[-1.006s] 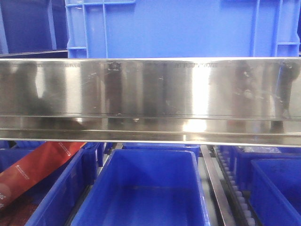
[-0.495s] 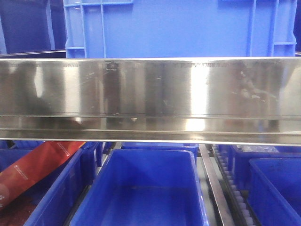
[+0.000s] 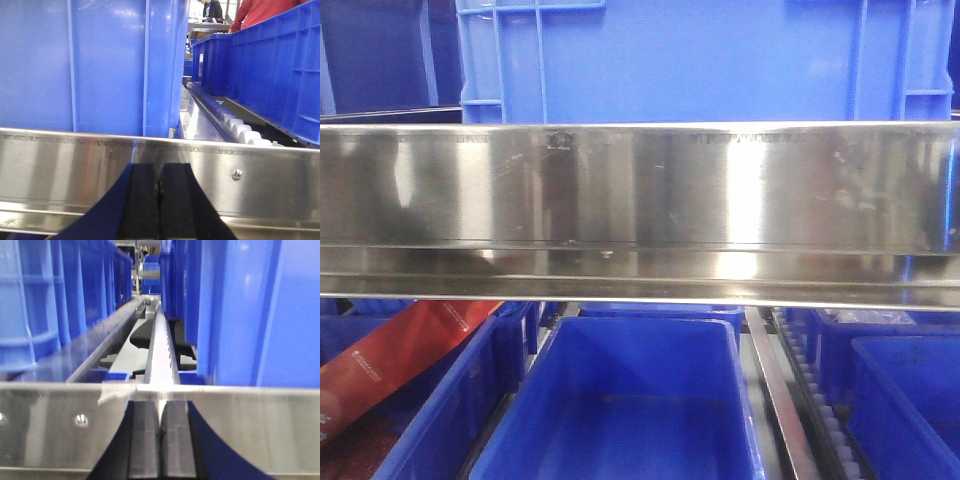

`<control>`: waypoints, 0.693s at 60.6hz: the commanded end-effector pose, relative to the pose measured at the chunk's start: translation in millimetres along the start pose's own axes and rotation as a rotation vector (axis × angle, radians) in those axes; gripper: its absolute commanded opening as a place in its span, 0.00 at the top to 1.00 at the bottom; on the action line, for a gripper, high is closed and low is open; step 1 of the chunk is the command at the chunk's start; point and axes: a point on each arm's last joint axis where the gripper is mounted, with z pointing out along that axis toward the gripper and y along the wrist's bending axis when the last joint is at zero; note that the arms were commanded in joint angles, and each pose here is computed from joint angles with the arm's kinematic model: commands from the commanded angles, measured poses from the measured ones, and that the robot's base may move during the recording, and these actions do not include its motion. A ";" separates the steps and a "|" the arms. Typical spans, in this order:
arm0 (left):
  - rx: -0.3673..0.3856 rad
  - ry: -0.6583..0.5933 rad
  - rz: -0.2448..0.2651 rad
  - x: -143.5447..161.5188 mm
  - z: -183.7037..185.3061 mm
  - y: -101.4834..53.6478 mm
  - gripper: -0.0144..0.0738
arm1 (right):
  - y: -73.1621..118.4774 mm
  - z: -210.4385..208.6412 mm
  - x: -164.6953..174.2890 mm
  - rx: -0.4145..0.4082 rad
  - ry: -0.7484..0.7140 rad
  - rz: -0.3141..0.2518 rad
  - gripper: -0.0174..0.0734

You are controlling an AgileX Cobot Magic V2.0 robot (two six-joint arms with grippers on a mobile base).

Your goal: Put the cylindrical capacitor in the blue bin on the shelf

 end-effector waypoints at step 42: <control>0.009 -0.023 -0.007 -2.4 -0.6 -0.6 0.96 | -0.9 -0.3 -4.2 0.011 -0.062 0.005 0.99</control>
